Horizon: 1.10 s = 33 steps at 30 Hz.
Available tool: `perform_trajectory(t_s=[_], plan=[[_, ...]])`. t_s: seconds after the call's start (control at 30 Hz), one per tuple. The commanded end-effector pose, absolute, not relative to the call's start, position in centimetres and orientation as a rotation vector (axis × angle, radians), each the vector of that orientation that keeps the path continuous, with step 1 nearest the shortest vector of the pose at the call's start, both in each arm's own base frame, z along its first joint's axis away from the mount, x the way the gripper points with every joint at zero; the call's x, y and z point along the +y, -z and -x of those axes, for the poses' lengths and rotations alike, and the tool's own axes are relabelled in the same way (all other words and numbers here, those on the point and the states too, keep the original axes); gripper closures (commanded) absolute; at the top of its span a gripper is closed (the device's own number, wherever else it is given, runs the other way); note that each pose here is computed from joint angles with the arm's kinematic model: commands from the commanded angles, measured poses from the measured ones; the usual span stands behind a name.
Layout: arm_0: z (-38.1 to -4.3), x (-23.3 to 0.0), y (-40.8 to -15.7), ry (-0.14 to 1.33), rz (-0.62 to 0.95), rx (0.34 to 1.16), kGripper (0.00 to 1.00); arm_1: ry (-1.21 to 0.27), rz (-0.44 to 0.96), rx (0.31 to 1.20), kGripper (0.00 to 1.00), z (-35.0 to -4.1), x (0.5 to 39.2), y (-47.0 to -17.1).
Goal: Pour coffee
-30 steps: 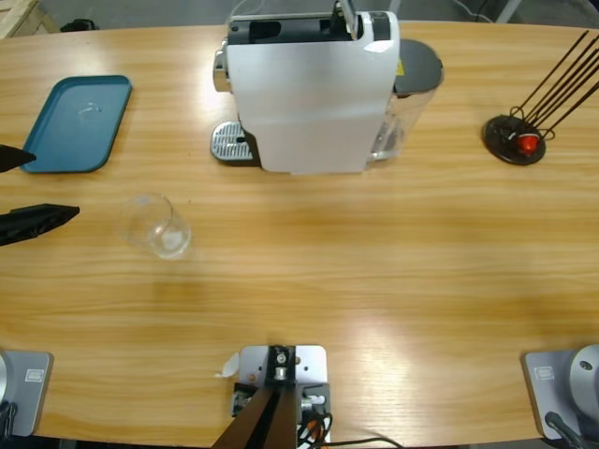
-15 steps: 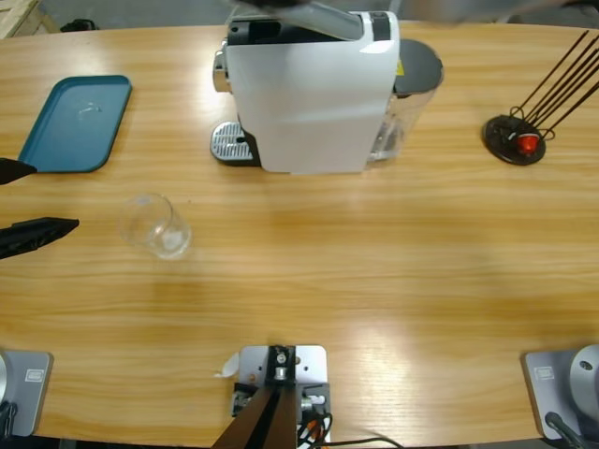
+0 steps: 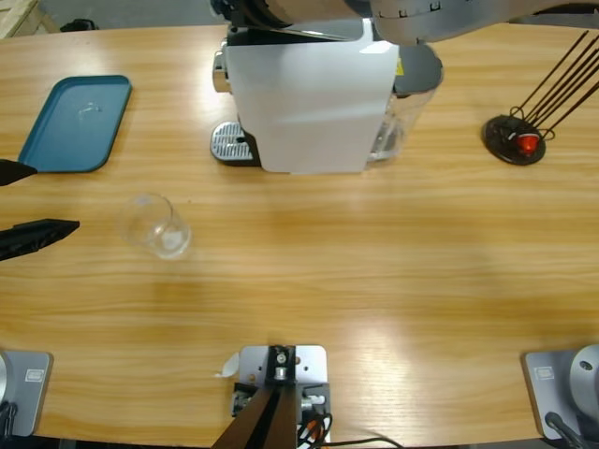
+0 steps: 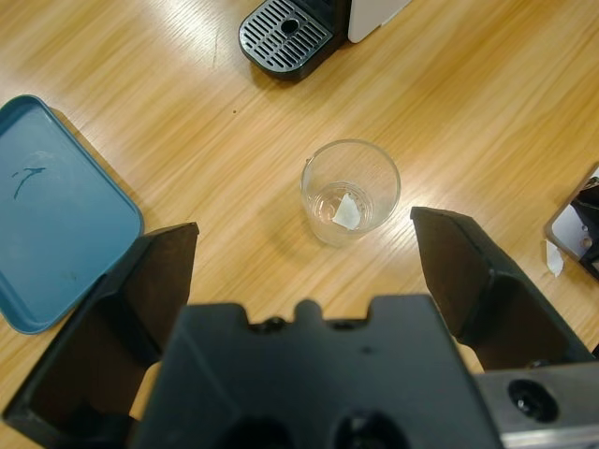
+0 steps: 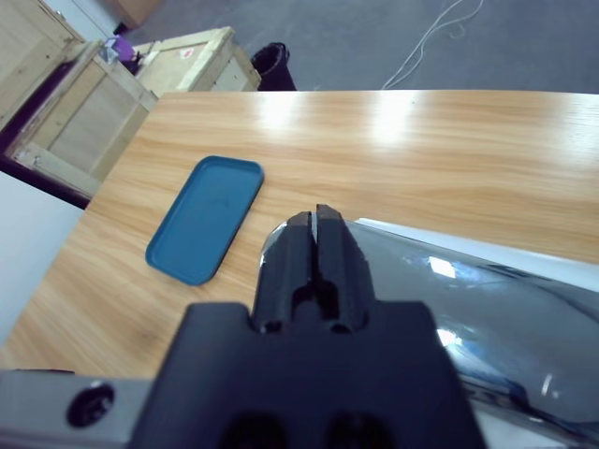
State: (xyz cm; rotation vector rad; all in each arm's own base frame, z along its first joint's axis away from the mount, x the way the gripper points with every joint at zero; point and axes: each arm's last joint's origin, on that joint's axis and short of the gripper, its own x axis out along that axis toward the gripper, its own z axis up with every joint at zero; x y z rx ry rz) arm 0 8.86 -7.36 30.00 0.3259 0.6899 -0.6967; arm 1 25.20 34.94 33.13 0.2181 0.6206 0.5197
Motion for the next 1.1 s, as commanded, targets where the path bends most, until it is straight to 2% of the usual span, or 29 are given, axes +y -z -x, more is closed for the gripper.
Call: perform_trajectory(t_s=[0.03, 0.4, 0.5, 0.53, 0.57, 0.6, 0.73, 0.83, 0.93, 1.1], plan=[[-8.2, -6.9, -28.8, 0.693, -0.336, 0.727, 0.009, -0.381, 0.066, 1.008, 1.000, -25.2, 36.1, -17.9], [-8.6, -7.1, -28.6, 0.681, -0.336, 0.741, 0.009, -0.344, 0.101, 1.111, 1.000, -25.9, 35.3, -16.1], [-8.5, -7.1, -28.6, 0.680, -0.332, 0.738, 0.009, -0.427, 0.163, 1.034, 1.000, -25.8, 35.1, -19.6], [-8.4, -7.0, -28.5, 0.680, -0.333, 0.739, 0.009, -0.445, 0.186, 1.017, 0.682, -25.7, 34.9, -21.4], [-8.4, -7.0, -28.3, 0.680, -0.335, 0.743, 0.009, -0.441, 0.199, 0.986, 0.106, -25.7, 34.6, -23.5], [-8.4, -7.0, -28.1, 0.679, -0.339, 0.754, 0.008, -0.437, 0.198, 0.921, 0.002, -25.5, 34.0, -25.9], [-8.5, -7.1, -27.8, 0.695, -0.369, 0.755, 0.000, -0.527, 0.145, 0.656, 0.000, -23.5, 30.8, -37.1], [-8.6, -7.4, -27.7, 0.738, -0.346, 0.738, 0.003, -0.602, 0.118, 0.544, 0.000, -20.9, 27.5, -44.2], [-9.3, -8.1, -26.6, 0.753, -0.345, 0.747, 0.002, -0.634, 0.138, 0.554, 0.000, -18.9, 24.8, -45.8], [-11.4, -10.0, -24.2, 0.778, -0.367, 0.806, 0.002, -0.612, 0.178, 0.621, 0.000, -15.9, 20.6, -43.3]])
